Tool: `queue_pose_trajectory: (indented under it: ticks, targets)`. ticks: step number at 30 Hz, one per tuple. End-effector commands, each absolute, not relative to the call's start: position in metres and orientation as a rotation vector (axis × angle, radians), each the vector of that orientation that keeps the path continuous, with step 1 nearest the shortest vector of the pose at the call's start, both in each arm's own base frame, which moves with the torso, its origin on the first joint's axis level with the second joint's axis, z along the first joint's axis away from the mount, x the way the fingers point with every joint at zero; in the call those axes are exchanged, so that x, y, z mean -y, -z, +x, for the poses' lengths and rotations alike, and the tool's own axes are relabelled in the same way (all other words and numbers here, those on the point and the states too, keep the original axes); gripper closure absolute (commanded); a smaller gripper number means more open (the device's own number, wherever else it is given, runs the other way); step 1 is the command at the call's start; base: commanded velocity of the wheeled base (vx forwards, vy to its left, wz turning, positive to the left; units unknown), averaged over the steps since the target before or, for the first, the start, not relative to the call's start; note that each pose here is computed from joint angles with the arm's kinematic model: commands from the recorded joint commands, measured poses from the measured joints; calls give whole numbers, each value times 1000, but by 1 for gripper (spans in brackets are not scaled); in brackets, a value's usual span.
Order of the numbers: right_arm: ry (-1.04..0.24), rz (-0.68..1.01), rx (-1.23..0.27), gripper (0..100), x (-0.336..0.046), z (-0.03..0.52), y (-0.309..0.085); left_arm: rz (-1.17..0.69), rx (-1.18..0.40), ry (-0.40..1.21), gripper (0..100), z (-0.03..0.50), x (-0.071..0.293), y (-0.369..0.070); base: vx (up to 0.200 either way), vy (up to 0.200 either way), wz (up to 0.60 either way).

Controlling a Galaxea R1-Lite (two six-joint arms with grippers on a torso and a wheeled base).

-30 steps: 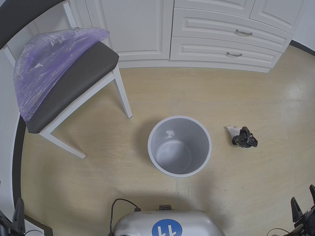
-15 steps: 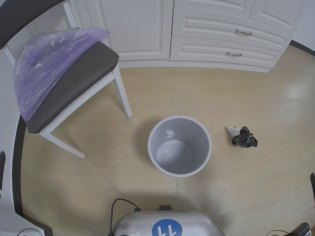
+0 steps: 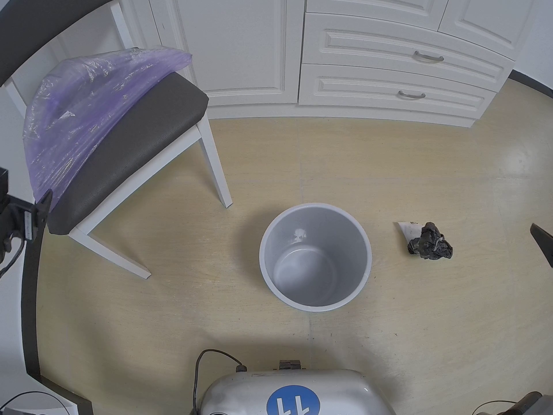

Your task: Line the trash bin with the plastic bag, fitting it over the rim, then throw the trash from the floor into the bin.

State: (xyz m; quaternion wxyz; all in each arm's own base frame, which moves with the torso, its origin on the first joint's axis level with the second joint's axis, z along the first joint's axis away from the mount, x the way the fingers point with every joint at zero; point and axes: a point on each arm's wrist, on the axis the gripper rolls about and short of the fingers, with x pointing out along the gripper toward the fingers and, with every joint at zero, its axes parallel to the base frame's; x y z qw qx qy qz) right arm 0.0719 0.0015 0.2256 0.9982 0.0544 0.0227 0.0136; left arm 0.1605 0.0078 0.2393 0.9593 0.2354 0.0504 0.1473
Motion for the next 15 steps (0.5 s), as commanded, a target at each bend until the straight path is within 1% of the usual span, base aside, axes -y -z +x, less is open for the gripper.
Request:
queue_pose_trajectory:
  ticks: [1,5,15]
  targets:
    - [-4,100,-105,0,-3,115,-234,648,-263,-376,0,233,-15,-210,0,0,0]
    - [-10,99,-108,0,-3,116,-234,680,-299,-396,0,240,-15,-205,0,0,0]
    - [11,100,-129,0,-1,122,-231,704,-293,-445,0,253,-17,-214,0,0,0]
